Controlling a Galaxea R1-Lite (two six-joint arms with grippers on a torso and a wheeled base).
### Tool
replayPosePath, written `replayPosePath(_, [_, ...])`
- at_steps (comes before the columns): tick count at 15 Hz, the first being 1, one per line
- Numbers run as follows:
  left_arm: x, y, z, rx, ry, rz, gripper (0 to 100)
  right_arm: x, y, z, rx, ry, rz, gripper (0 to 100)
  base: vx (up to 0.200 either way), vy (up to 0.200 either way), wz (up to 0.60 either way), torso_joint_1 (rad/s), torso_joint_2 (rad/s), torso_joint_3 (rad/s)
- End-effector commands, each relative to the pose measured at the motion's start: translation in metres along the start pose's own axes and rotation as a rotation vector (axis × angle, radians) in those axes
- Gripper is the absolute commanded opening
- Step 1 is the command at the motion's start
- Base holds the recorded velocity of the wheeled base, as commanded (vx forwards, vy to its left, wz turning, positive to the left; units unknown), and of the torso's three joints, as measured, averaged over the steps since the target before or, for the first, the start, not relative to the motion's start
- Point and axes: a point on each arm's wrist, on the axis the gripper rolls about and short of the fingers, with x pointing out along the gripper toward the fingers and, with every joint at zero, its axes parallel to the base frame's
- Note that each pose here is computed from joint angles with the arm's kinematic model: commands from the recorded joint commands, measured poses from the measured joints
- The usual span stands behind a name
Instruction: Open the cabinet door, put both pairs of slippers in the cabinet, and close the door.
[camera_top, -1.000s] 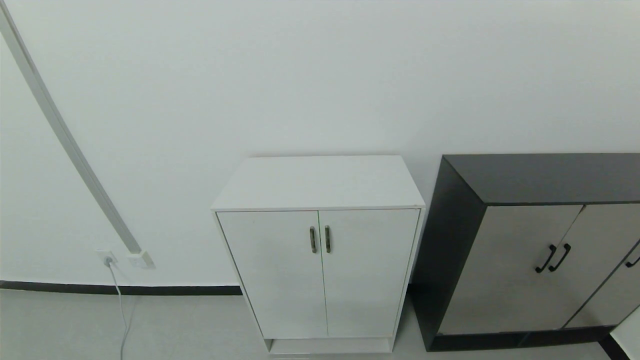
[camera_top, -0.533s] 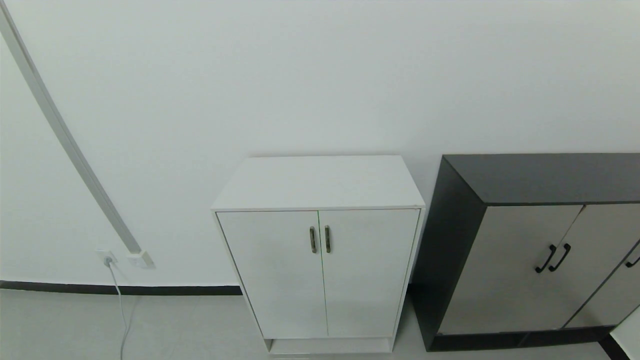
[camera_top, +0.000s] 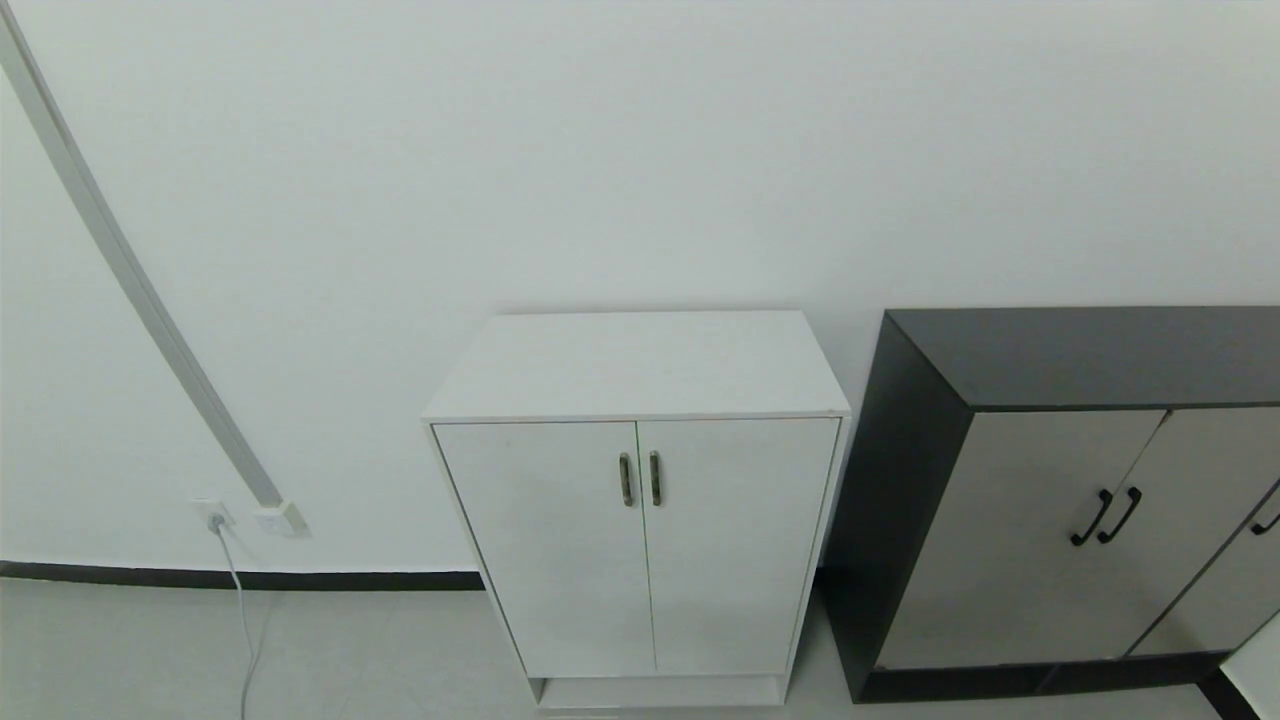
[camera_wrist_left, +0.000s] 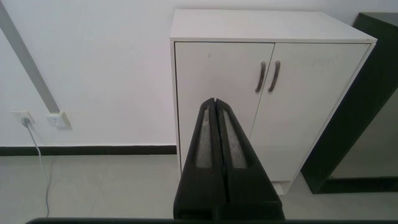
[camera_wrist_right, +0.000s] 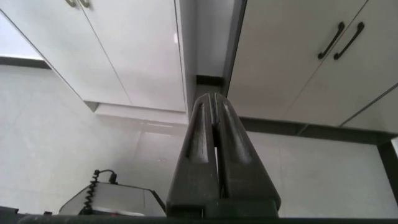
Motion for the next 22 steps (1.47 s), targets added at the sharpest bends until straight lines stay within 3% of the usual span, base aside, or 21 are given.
replayPosePath(1, [0.0, 0.0, 0.0, 0.0, 0.0, 0.001, 0, -0.005, 0.0, -0.002, 0.005, -0.072, -0.019, 0, 0.0, 0.0, 0.0, 0.0, 0.0, 0.0])
replayPosePath(7, [0.0, 0.0, 0.0, 0.001, -0.001, 0.001, 0, -0.021, 0.003, -0.01, 0.023, -0.302, -0.131, 0, 0.0, 0.0, 0.0, 0.0, 0.0, 0.0])
replayPosePath(12, [0.0, 0.0, 0.0, 0.001, 0.0, 0.001, 0, -0.022, 0.003, -0.01, 0.132, -0.318, -0.134, 0, 0.0, 0.0, 0.0, 0.0, 0.0, 0.0])
replayPosePath(22, [0.0, 0.0, 0.0, 0.006, -0.001, -0.001, 0, -0.022, 0.002, -0.01, 0.149, -0.323, -0.175, 0, 0.0, 0.0, 0.0, 0.0, 0.0, 0.0])
